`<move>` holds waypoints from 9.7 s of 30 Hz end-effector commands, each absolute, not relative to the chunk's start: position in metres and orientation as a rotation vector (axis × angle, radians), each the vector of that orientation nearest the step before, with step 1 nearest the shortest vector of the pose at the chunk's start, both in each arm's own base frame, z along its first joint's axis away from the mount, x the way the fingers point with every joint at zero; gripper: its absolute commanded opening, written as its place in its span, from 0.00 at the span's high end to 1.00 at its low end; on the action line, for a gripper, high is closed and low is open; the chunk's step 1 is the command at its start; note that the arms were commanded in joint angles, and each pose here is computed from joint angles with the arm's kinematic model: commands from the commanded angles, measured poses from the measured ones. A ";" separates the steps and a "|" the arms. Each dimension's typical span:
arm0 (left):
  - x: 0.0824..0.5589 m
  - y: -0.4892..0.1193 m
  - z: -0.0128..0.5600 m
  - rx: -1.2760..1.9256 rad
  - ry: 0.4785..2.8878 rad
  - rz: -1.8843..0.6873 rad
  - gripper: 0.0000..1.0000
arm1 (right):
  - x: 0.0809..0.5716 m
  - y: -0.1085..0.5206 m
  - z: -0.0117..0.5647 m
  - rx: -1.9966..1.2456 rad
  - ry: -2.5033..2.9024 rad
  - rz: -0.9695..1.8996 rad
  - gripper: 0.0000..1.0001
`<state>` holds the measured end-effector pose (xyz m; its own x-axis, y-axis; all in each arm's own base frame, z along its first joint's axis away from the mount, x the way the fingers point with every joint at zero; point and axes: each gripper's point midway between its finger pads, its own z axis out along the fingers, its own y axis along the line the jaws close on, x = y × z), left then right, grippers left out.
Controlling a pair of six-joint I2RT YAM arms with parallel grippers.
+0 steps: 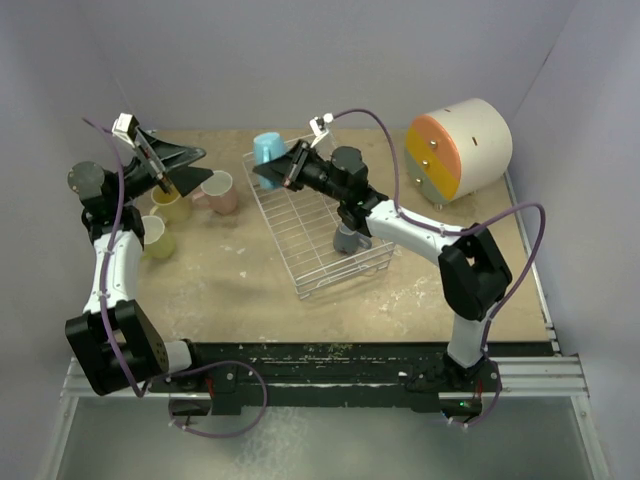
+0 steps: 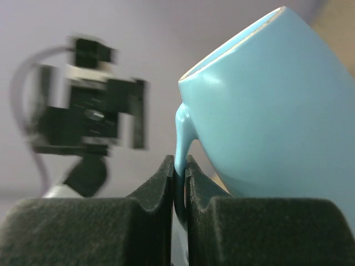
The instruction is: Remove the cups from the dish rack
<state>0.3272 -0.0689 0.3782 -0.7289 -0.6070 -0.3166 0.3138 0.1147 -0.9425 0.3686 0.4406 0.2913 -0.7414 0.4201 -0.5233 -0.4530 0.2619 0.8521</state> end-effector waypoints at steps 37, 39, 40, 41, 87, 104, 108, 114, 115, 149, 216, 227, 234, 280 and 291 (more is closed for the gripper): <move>0.307 -0.064 0.536 -0.292 1.339 -1.834 0.13 | 0.255 0.467 0.520 -0.253 0.714 2.413 1.00; 0.307 -0.064 0.537 -0.282 1.330 -1.830 0.26 | 0.251 0.473 0.514 -0.299 0.756 2.432 1.00; 0.307 -0.064 0.537 -0.278 1.329 -1.831 0.32 | 0.251 0.478 0.511 -0.316 0.789 2.437 1.00; 0.307 -0.064 0.538 -0.273 1.327 -1.831 0.39 | 0.250 0.481 0.508 -0.332 0.807 2.441 1.00; 0.296 -0.069 0.526 0.351 1.482 -0.859 1.00 | 0.294 0.396 0.419 -0.406 1.512 1.774 0.00; 0.271 -0.032 0.297 0.818 2.150 -0.283 1.00 | 0.332 0.301 0.376 -0.149 1.843 1.000 0.00; 0.257 -0.011 0.258 0.898 2.239 -0.148 1.00 | 0.328 0.291 0.366 -0.145 1.877 0.944 0.00; 0.250 0.010 0.208 0.946 2.319 -0.025 1.00 | 0.329 0.263 0.355 -0.039 1.903 0.817 0.00; 0.246 0.011 0.200 0.952 2.342 -0.026 1.00 | 0.328 0.256 0.356 -0.012 1.898 0.797 0.00; 0.232 0.088 0.076 0.882 2.604 0.064 1.00 | 0.312 0.255 0.279 0.202 2.178 0.363 0.00; 0.216 0.004 0.270 0.857 2.286 -0.356 0.02 | 0.308 0.261 0.139 -0.456 2.469 0.426 0.04; 0.211 0.002 0.277 0.868 2.260 -0.320 0.01 | 0.316 0.245 0.143 -0.497 2.471 0.362 0.05; 0.215 0.000 0.276 0.839 2.270 -0.369 0.01 | 0.320 0.246 0.132 -0.565 2.480 0.390 0.10; 0.278 -0.073 0.394 0.305 1.815 -1.276 0.01 | 0.305 0.366 0.308 -0.395 1.986 0.943 1.00; 0.279 -0.078 0.405 0.106 1.779 -1.496 0.01 | 0.280 0.404 0.404 -0.343 1.678 1.293 1.00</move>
<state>0.2960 -0.0710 0.3668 -0.7059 -0.4189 -0.5711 0.4561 0.3479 -0.8191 0.2927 0.3848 0.3015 -0.6116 0.1142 -0.7829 -0.5788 0.6100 0.5412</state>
